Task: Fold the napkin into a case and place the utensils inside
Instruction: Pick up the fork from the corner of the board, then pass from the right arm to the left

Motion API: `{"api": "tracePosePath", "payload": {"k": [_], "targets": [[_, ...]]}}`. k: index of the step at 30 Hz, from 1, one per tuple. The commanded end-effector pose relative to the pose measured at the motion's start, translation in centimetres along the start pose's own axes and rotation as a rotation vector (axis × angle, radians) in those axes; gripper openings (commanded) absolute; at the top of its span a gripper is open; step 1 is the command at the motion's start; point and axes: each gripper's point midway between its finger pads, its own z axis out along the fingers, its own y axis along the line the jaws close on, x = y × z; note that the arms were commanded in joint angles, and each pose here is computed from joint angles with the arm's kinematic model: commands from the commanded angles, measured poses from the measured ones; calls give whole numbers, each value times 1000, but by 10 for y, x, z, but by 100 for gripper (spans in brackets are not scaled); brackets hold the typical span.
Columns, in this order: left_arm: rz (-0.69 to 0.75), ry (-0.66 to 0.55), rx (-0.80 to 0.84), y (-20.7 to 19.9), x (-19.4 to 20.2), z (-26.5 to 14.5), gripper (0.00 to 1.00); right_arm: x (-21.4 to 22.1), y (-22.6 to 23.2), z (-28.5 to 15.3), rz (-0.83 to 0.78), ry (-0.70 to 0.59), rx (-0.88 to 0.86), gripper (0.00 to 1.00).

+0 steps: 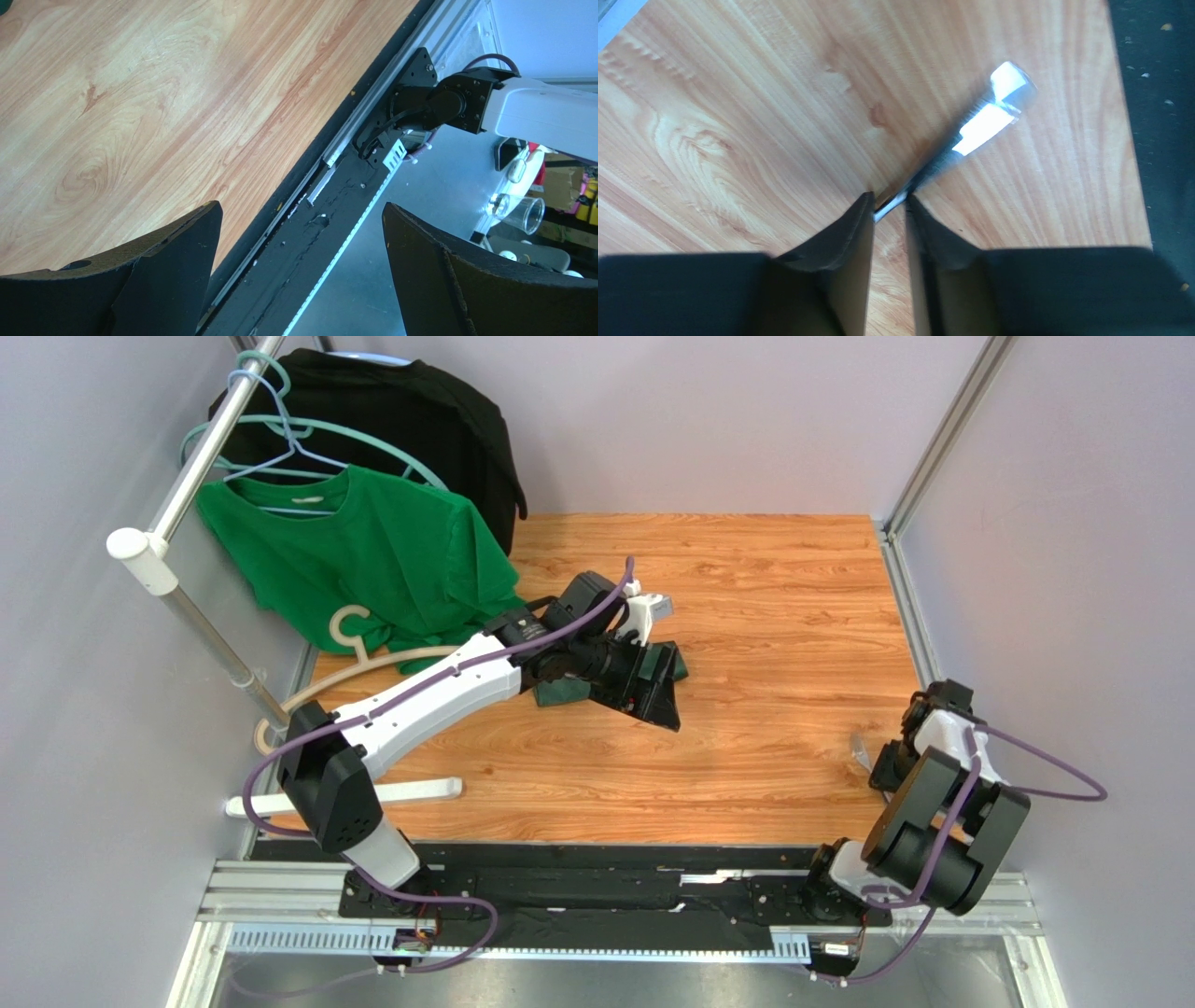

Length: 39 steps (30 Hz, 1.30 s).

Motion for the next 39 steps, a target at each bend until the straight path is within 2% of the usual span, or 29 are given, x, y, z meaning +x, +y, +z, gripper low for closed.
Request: {"api": "tracePosePath", "payload": {"k": [1,3,7,10,11,13,14,15,17,20,25,26,31,35,39], "targets": [[43,-31,67,-17,-18,-8,93,4,-21,22,-20,-21,110,7],[42,-31,76,-18,-20,-7,93,5,-24,23,-37,-30,114,0],[34,-21,86,-17,-19,-2,93,2,-26,16,-98,-34,86,0],[12,-32,92,-13,-19,-2,94,4,-13,-4,-224,-35,-35,0],[-3,-34,96,-12,-19,-2,94,8,2,-22,-278,-47,-146,0],[-19,-57,104,-6,-23,-5,94,10,11,-39,-425,-90,-249,0],[-36,-67,102,-3,-25,-6,94,18,25,-58,-487,-98,-373,0],[-43,-89,100,1,-30,-9,94,19,29,-68,-520,-111,-411,0],[-66,-110,98,8,-30,-12,95,39,44,-91,-692,-117,-553,0],[-116,-147,123,17,-32,-16,95,67,55,-132,-799,-132,-680,0],[-122,-243,188,23,-37,-1,99,149,42,-173,-851,105,-763,0],[-119,-309,220,19,-50,-2,99,169,34,-184,-885,150,-789,0],[-169,-357,216,29,-55,9,99,221,20,-209,-869,274,-802,0],[-150,-388,185,41,-60,18,89,249,5,-211,-858,369,-761,0],[-150,-334,199,52,-59,44,84,265,-5,-214,-843,433,-733,0]]}}
